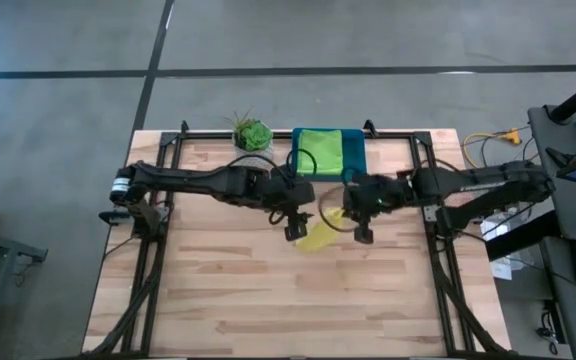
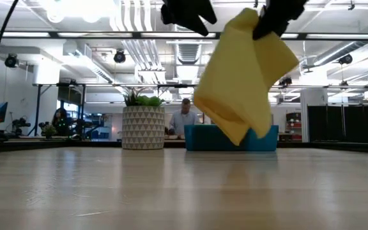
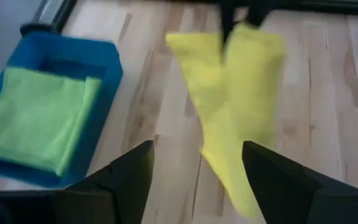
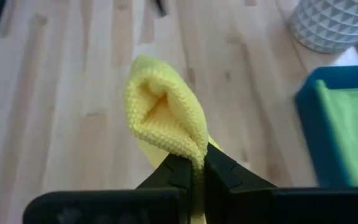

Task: Fold microfiber towels
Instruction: Fold the yellow microfiber towel on top of the green microfiber towel into the dark blue bin

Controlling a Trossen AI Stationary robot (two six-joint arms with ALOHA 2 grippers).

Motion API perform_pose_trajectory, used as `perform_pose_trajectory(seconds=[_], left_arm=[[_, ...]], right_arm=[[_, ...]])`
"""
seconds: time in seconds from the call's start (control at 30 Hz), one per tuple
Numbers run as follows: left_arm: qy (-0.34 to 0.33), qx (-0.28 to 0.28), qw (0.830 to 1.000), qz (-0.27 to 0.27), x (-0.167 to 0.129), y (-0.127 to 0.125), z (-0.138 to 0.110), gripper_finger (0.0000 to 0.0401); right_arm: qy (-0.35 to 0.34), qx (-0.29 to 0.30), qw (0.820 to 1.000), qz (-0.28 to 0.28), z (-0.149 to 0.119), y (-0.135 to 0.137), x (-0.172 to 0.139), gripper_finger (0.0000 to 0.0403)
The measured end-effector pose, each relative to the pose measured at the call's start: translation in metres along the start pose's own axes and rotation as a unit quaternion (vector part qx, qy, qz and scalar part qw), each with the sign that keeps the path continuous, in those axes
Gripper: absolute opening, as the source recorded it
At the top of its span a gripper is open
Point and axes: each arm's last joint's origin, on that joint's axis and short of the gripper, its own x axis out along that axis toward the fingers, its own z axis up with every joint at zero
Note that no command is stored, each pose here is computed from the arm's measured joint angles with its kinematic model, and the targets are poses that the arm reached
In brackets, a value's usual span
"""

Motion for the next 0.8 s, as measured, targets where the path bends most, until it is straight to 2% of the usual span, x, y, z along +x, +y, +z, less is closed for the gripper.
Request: perform_pose_trajectory(seconds=[0.1,0.3,0.4,0.57,0.67,0.8], left_arm=[[-0.002,0.019,1.000,0.000,-0.001,0.001,0.000,0.0237],[-0.022,0.016,1.000,0.000,0.002,0.002,0.004,0.0238],[-0.023,0.022,0.999,0.002,0.005,0.004,0.003,0.0238],[0.000,0.009,0.999,-0.036,0.019,0.013,-0.007,0.0237],[0.025,-0.004,0.999,-0.042,0.028,0.017,-0.017,0.0226],[0.052,0.000,0.998,-0.047,0.037,0.019,-0.031,0.0186]], right_arm=[[0.017,0.000,1.000,-0.011,0.014,-0.006,-0.004,0.0009],[0.053,-0.006,0.998,-0.021,0.034,-0.012,-0.003,0.0009],[0.050,-0.015,0.998,-0.021,0.044,-0.012,-0.001,0.0009],[0.038,-0.018,0.999,-0.021,0.055,-0.011,-0.003,0.0009],[0.024,-0.017,0.999,-0.021,0.059,-0.011,-0.009,0.0009],[0.006,-0.015,1.000,-0.024,0.062,-0.011,-0.021,0.0009]])
